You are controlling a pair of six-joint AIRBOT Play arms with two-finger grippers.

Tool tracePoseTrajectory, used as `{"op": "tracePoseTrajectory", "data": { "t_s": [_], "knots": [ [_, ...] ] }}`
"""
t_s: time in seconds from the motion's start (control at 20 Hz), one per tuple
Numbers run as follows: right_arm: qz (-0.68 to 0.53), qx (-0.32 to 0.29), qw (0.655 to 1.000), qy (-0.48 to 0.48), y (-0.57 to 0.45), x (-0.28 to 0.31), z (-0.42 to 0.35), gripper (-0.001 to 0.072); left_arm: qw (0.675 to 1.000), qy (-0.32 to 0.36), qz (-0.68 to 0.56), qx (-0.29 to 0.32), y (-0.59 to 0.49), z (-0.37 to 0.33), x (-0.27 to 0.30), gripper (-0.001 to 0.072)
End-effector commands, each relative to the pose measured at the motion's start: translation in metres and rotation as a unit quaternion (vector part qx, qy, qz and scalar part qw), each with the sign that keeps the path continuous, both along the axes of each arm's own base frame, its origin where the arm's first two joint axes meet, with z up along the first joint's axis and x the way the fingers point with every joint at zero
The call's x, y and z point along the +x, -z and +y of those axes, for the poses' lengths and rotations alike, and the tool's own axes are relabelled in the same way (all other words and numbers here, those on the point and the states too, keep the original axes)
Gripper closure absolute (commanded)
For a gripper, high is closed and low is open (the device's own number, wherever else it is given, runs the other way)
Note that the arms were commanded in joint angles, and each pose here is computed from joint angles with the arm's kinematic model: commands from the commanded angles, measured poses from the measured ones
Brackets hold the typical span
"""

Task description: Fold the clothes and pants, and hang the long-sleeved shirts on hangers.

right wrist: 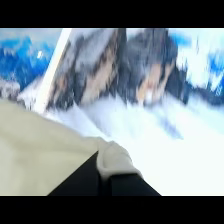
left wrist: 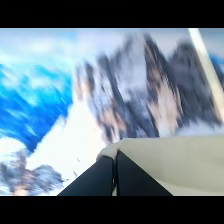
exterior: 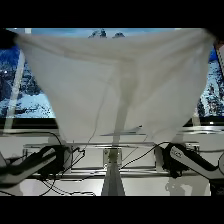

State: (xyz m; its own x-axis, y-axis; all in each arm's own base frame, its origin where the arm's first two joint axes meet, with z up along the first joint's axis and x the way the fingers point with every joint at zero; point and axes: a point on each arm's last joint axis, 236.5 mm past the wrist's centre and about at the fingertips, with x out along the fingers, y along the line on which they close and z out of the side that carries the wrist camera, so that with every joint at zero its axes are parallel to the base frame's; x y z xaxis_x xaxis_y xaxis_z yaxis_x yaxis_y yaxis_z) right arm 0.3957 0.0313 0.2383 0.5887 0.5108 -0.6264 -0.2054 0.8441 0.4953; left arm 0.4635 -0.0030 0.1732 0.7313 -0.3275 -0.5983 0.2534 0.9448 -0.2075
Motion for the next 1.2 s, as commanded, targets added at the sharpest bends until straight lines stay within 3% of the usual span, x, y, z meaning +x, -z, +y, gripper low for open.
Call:
{"op": "tracePoseTrajectory", "data": {
  "t_s": [0.0,0.3,0.35,0.4,0.45,0.65,0.75,0.8,0.95,1.15],
  "knots": [
    [0.15,0.063,0.986,0.043,0.14,0.028,-0.013,0.0697,0.992,0.055,0.109,-0.009,0.132,-0.058,0.042,0.0697],
    [0.105,0.062,0.974,0.19,0.215,0.1,-0.068,0.0687,1.0,0.009,0.009,0.015,0.149,-0.086,0.105,0.0692],
    [0.086,0.053,0.973,0.206,0.212,0.107,-0.078,0.058,1.0,0.004,-0.004,0.017,0.145,-0.087,0.11,0.0578],
    [0.077,0.044,0.973,0.213,0.209,0.109,-0.086,0.0321,1.0,0.007,-0.001,0.016,0.145,-0.09,0.108,0.0239],
    [0.079,0.033,0.973,0.214,0.209,0.107,-0.093,0.0207,1.0,0.009,0.011,0.008,0.147,-0.092,0.104,0.0005],
    [0.188,-0.062,0.965,0.17,0.235,0.043,-0.137,0.0212,0.992,0.037,0.115,-0.04,0.145,-0.1,0.054,-0.0001],
    [0.268,-0.098,0.947,0.147,0.255,-0.009,-0.162,0.0289,0.987,0.054,0.146,-0.036,0.135,-0.09,0.029,0.0006],
    [0.296,-0.1,0.942,0.125,0.262,-0.032,-0.168,0.0289,0.985,0.058,0.158,-0.033,0.129,-0.082,0.018,0.0006],
    [0.349,-0.052,0.929,0.112,0.292,-0.078,-0.166,0.0286,0.982,0.036,0.182,-0.036,0.114,-0.048,-0.002,0.0006],
    [0.327,0.006,0.939,0.104,0.341,-0.091,-0.137,0.0287,0.973,-0.029,0.218,-0.071,0.116,-0.003,-0.02,0.0023]
  ]
}}
